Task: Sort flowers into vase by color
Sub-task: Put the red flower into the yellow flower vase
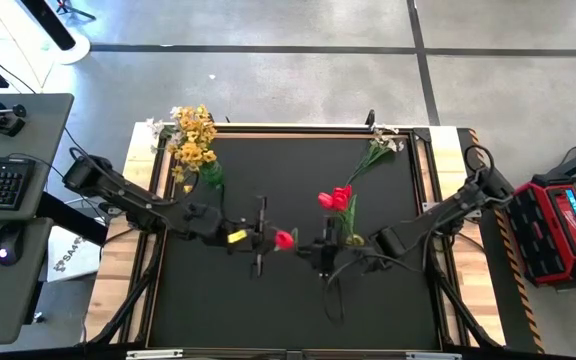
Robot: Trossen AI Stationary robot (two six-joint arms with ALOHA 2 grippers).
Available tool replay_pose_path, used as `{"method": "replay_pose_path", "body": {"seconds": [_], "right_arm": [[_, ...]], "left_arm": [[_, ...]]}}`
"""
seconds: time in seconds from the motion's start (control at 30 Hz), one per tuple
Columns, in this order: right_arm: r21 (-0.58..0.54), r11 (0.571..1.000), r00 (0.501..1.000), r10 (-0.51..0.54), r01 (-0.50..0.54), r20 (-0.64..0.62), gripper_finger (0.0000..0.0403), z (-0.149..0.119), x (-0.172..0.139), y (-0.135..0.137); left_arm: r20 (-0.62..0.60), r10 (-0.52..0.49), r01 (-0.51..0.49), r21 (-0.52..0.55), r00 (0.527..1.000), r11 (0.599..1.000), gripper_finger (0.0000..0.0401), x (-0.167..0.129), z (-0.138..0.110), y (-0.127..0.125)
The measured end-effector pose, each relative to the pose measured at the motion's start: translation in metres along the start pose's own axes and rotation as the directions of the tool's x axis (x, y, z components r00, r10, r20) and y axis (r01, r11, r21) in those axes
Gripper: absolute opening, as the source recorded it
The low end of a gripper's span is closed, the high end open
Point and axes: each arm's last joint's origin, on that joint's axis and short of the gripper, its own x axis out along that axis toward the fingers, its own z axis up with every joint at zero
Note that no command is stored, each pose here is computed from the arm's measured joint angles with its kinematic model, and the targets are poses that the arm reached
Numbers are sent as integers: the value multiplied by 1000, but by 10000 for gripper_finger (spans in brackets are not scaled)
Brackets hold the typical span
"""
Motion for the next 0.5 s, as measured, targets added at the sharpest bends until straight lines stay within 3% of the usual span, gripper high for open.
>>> {"method": "replay_pose_path", "body": {"seconds": [0.17,0.37,0.5], "right_arm": [[66,997,997,45,-40,-70,4,-6,7,-11],[120,992,997,-22,31,-75,14,-7,9,-17],[126,992,998,-16,25,-66,61,-5,5,-18]], "left_arm": [[-168,-35,42,37,985,998,3,5,9,3],[-180,9,5,81,984,997,3,2,14,-4],[-172,-4,17,77,985,997,3,0,16,-9]]}}
